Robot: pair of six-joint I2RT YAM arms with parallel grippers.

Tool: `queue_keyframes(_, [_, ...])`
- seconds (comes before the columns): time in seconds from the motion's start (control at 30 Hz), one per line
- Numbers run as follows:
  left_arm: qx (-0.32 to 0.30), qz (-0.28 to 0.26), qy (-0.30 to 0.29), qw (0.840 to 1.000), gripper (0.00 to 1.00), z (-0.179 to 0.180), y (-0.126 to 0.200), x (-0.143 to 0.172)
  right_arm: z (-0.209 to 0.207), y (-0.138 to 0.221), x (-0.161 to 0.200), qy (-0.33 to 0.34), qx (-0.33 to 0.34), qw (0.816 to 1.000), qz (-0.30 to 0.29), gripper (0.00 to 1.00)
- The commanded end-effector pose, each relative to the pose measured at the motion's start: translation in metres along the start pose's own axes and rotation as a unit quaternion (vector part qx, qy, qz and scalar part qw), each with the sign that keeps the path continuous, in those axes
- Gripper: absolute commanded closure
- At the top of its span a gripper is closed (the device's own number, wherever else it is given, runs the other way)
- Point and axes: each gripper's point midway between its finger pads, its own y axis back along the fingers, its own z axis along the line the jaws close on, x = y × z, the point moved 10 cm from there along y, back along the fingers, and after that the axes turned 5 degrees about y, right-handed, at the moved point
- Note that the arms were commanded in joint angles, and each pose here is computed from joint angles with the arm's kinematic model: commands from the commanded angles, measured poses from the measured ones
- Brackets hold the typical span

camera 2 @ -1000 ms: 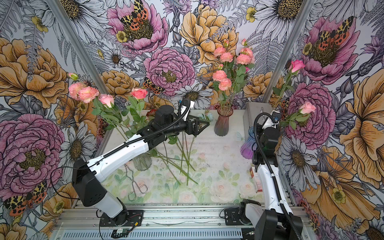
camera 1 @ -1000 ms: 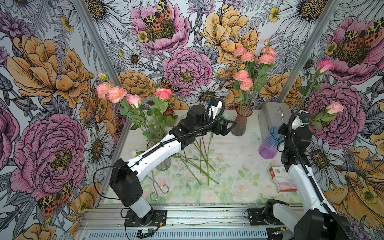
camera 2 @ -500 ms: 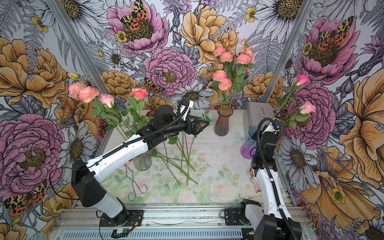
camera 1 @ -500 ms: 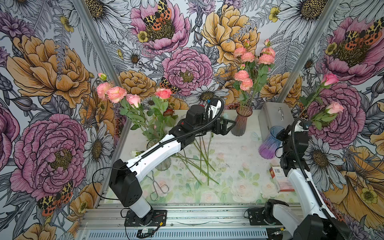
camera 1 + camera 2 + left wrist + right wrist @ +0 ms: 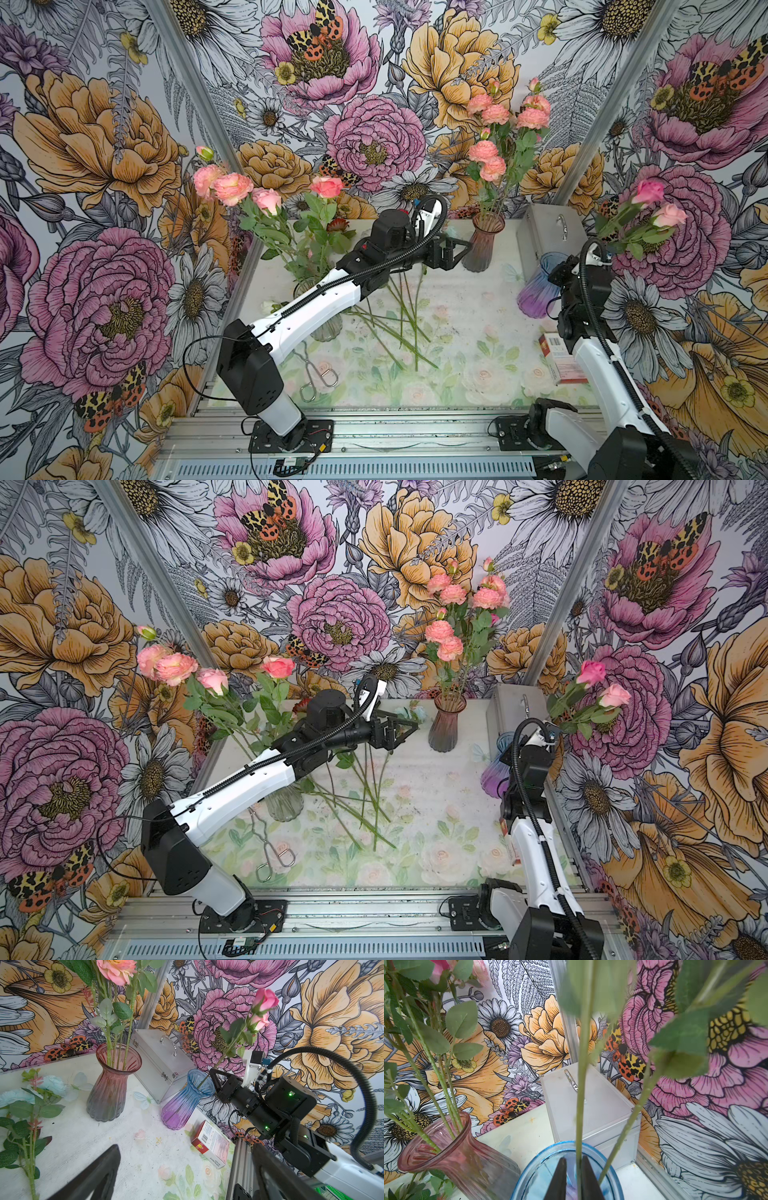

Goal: Place the pink flowers into the vase
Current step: Place the flower in the vase.

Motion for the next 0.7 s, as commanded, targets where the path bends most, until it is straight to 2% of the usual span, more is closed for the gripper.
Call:
queue_keyframes(0.0, [0.01,-0.006,0.0,1.0,0.02,-0.008,0.009,-0.005,0.0,0.001,0.006,-0.005,0.005,1.0,0.007,0.84])
queue_keyframes(0.6, [0.011,-0.01,0.007,1.0,0.01,-0.007,0.012,-0.006,-0.001,0.017,-0.005,-0.009,0.005,1.0,-0.007,0.47])
queue_keyframes(0.67, [0.011,-0.012,0.01,1.0,0.02,-0.005,0.012,-0.008,0.0,0.019,-0.007,-0.012,0.005,1.0,-0.006,0.4])
